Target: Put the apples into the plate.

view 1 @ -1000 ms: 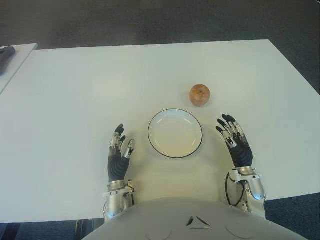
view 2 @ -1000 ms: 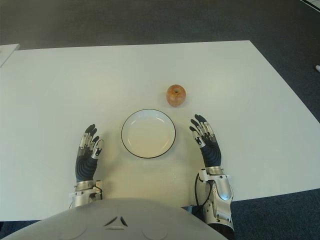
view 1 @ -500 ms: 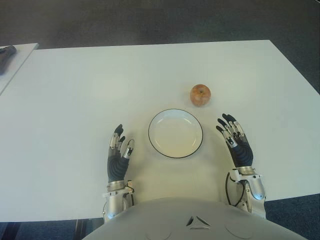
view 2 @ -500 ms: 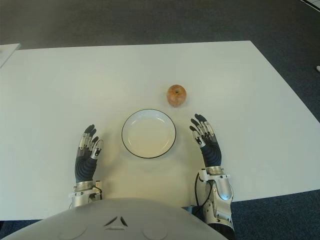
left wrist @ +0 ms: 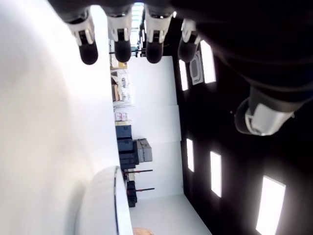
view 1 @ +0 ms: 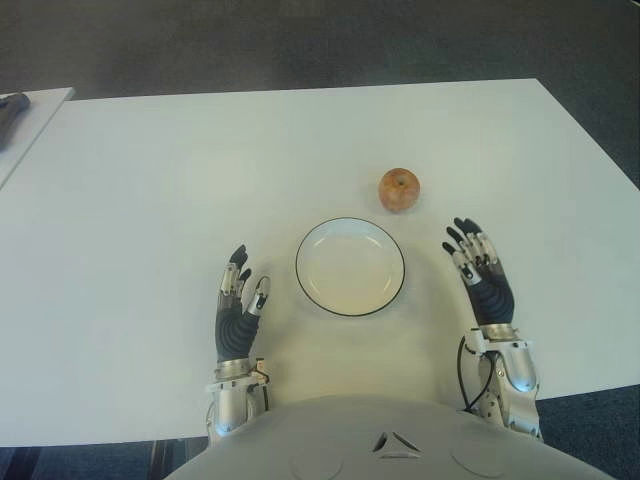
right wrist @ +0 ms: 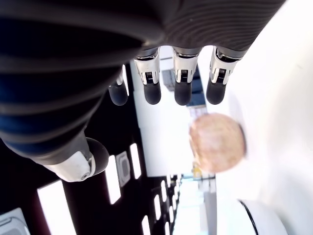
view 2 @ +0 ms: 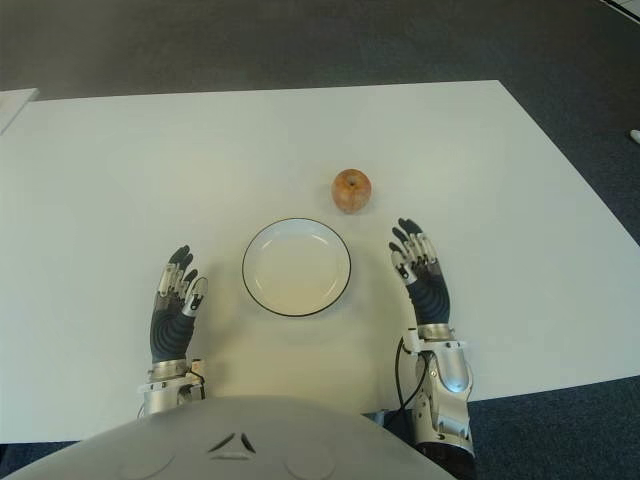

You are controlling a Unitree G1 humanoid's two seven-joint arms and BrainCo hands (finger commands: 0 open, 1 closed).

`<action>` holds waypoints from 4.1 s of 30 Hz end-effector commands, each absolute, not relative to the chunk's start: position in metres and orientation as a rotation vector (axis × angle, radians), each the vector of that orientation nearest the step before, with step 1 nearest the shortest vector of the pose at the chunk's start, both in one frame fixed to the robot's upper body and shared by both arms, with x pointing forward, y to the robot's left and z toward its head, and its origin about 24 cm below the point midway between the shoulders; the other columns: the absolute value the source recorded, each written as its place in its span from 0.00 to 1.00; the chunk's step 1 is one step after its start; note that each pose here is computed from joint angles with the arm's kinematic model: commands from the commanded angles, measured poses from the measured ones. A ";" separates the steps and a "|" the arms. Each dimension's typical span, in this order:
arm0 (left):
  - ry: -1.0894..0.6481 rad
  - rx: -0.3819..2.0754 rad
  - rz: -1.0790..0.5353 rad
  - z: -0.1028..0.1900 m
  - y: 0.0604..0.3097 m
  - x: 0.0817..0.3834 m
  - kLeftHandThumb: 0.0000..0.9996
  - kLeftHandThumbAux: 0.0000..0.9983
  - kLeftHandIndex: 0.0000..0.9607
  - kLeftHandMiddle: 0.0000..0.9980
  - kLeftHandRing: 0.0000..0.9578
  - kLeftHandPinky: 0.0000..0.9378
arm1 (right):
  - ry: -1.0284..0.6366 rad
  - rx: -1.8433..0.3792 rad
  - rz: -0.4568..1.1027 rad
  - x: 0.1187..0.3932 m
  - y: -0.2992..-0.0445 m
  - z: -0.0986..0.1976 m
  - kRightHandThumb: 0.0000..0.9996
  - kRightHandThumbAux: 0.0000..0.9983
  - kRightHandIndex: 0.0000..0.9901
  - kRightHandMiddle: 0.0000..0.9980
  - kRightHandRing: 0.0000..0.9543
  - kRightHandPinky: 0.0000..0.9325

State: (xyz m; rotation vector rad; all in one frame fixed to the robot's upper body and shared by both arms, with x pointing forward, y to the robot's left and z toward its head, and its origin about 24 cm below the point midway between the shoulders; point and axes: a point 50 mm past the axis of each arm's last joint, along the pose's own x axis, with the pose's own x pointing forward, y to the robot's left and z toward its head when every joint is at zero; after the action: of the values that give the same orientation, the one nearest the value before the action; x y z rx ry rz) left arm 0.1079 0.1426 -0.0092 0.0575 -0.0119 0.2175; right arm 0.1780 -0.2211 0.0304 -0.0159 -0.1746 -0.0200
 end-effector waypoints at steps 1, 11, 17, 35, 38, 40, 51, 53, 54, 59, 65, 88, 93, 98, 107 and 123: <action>0.022 0.029 0.210 -0.012 0.138 0.108 0.06 0.45 0.09 0.04 0.02 0.02 | -0.281 -0.153 -0.020 0.206 -0.223 0.055 0.43 0.59 0.05 0.05 0.06 0.13; -0.050 0.051 0.178 -0.013 0.139 0.112 0.04 0.44 0.09 0.04 0.02 0.03 | -0.385 -0.504 0.009 0.232 -0.230 0.086 0.43 0.57 0.04 0.03 0.05 0.08; -0.050 0.060 0.162 -0.014 0.140 0.111 0.03 0.45 0.09 0.04 0.02 0.03 | -0.448 -0.740 0.025 0.258 -0.228 0.107 0.37 0.57 0.03 0.02 0.02 0.03; -0.070 0.056 0.152 -0.010 0.136 0.112 0.01 0.47 0.07 0.03 0.01 0.02 | -0.490 -1.146 0.038 0.317 -0.203 0.117 0.30 0.49 0.02 0.00 0.00 0.05; -0.072 0.058 0.149 -0.010 0.136 0.112 0.01 0.47 0.07 0.03 0.01 0.02 | -0.489 -1.169 0.043 0.323 -0.200 0.117 0.30 0.48 0.02 0.00 0.00 0.06; -0.066 0.055 0.148 -0.010 0.136 0.112 0.01 0.47 0.06 0.03 0.01 0.02 | -0.480 -1.202 0.055 0.332 -0.197 0.116 0.30 0.48 0.02 0.00 0.00 0.05; -0.048 0.053 0.172 -0.004 0.133 0.108 0.02 0.46 0.08 0.03 0.02 0.03 | -0.426 -1.274 0.099 0.359 -0.191 0.106 0.35 0.47 0.01 0.00 0.00 0.00; -0.035 0.053 0.186 0.001 0.131 0.106 0.03 0.46 0.08 0.03 0.02 0.03 | -0.421 -1.277 0.105 0.361 -0.190 0.106 0.36 0.47 0.01 0.00 0.00 0.00; -0.028 0.050 0.192 0.002 0.131 0.106 0.03 0.46 0.08 0.03 0.02 0.03 | -0.417 -1.278 0.111 0.362 -0.189 0.105 0.36 0.47 0.01 0.00 0.00 0.00; -0.014 0.036 0.201 0.004 0.131 0.107 0.05 0.45 0.08 0.04 0.02 0.04 | -0.405 -1.273 0.125 0.365 -0.186 0.102 0.36 0.47 0.01 0.00 0.00 0.02; -0.018 0.027 0.206 0.006 0.131 0.108 0.07 0.45 0.09 0.04 0.03 0.05 | -0.368 -1.260 0.141 0.368 -0.179 0.094 0.37 0.46 0.02 0.00 0.00 0.04; -0.019 0.030 0.213 0.006 0.130 0.108 0.08 0.45 0.09 0.04 0.03 0.04 | -0.250 -1.246 0.180 0.367 -0.172 0.061 0.42 0.44 0.00 0.00 0.00 0.07; -0.019 0.035 0.212 0.007 0.130 0.108 0.08 0.45 0.09 0.04 0.03 0.04 | -0.233 -1.246 0.184 0.364 -0.171 0.055 0.41 0.44 0.00 0.00 0.00 0.08; -0.025 0.037 0.209 0.007 0.130 0.107 0.08 0.45 0.09 0.05 0.03 0.04 | -0.198 -1.238 0.196 0.358 -0.170 0.042 0.41 0.45 0.00 0.01 0.00 0.07; -0.029 0.034 0.216 0.008 0.131 0.108 0.08 0.46 0.10 0.05 0.03 0.05 | -0.129 -1.232 0.214 0.351 -0.166 0.024 0.41 0.46 0.00 0.02 0.01 0.07; -0.035 0.034 0.212 0.008 0.132 0.107 0.08 0.46 0.10 0.05 0.03 0.05 | -0.062 -1.215 0.218 0.345 -0.163 0.010 0.40 0.48 0.00 0.04 0.03 0.09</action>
State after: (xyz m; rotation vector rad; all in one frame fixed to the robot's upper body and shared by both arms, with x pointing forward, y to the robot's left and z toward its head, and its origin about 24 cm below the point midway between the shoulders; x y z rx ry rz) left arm 0.1113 0.1323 0.0095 0.0447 -0.0501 0.1888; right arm 0.3513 -0.1622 0.0220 -1.2204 -0.1188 0.2064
